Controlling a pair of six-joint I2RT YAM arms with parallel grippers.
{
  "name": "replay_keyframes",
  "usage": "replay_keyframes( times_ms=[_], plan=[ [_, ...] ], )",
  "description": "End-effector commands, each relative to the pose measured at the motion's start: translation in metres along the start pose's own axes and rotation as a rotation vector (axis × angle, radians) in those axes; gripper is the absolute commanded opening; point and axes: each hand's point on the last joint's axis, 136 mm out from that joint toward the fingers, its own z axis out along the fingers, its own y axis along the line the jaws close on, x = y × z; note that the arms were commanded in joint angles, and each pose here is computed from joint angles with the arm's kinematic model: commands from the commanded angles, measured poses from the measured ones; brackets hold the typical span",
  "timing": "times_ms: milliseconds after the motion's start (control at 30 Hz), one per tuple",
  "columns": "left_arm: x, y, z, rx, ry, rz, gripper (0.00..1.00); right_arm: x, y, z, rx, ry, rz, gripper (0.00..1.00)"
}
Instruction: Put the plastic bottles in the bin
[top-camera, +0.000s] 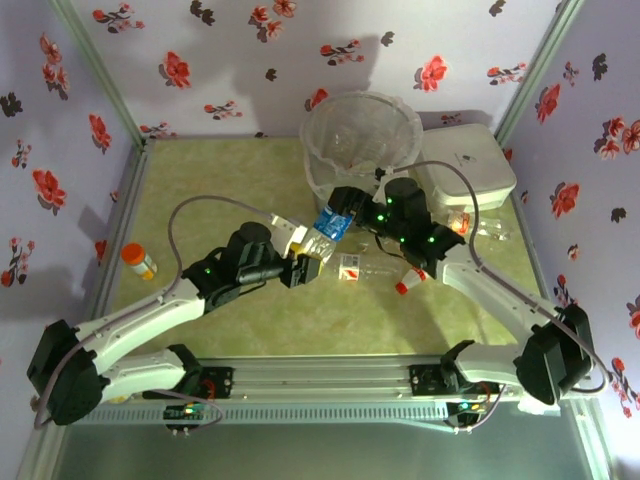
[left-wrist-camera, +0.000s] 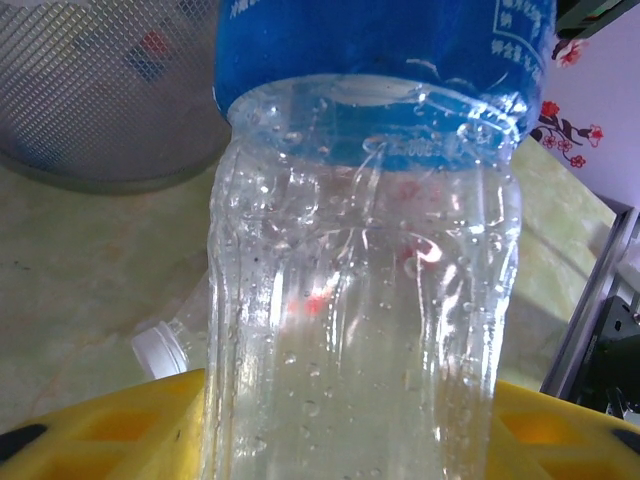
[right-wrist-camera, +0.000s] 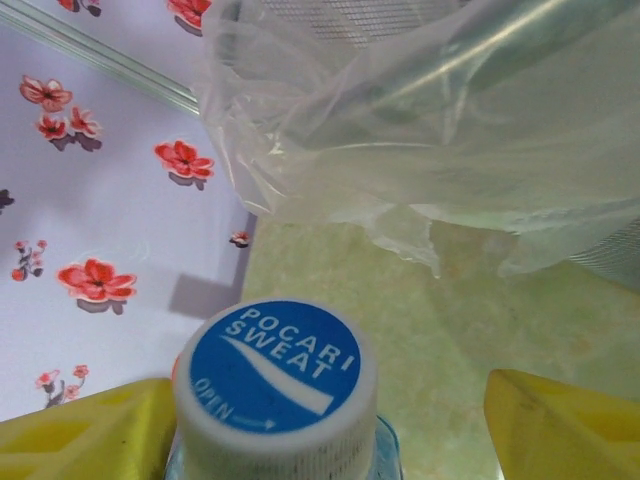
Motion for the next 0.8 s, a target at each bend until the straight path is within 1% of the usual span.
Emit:
replay_keyframes(
  times_ms=[0,100,167,200,300,367,400,433,533,567,600,767],
  plan=[
    [-0.008,-0.002,0.003,0.026,-0.032,0.003,0.28,0.003,0.010,0.006,-0.047,0.007,0.030,0.68],
    [-0.005,-0.002,0.002,0.025,-0.032,0.000,0.29,0.000,0.013,0.004,-0.046,0.002,0.023,0.58],
    [-0.005,-0.001,0.001,0.024,-0.041,-0.001,0.33,-0.003,0.017,0.001,-0.044,-0.005,0.014,0.49],
    [-0.004,0.000,0.000,0.024,-0.048,-0.005,0.36,-0.005,0.019,-0.001,-0.045,-0.008,0.011,0.47],
    [-0.005,0.006,-0.001,0.017,-0.067,-0.023,0.47,-0.011,0.027,-0.008,-0.047,-0.026,-0.012,0.47],
    [-0.007,0.008,-0.003,0.014,-0.078,-0.022,0.56,-0.016,0.030,-0.014,-0.032,-0.035,-0.034,0.43],
    [-0.009,0.008,-0.004,0.011,-0.085,-0.020,0.58,-0.017,0.032,-0.016,-0.028,-0.037,-0.046,0.42],
    [-0.010,0.009,-0.005,0.010,-0.089,-0.020,0.62,-0.020,0.034,-0.019,-0.024,-0.042,-0.053,0.41],
    [-0.013,0.010,-0.009,0.008,-0.103,-0.013,0.89,-0.025,0.042,-0.025,-0.033,-0.057,-0.075,0.39],
    [-0.014,0.011,-0.010,0.005,-0.106,-0.011,0.96,-0.029,0.046,-0.027,-0.035,-0.065,-0.087,0.38],
    [-0.014,0.010,-0.012,0.006,-0.109,-0.014,1.00,-0.032,0.051,-0.029,-0.037,-0.069,-0.104,0.37],
    [-0.020,0.007,-0.029,0.012,-0.128,-0.016,1.00,-0.058,0.087,-0.041,-0.039,-0.093,-0.246,0.35]
  ],
)
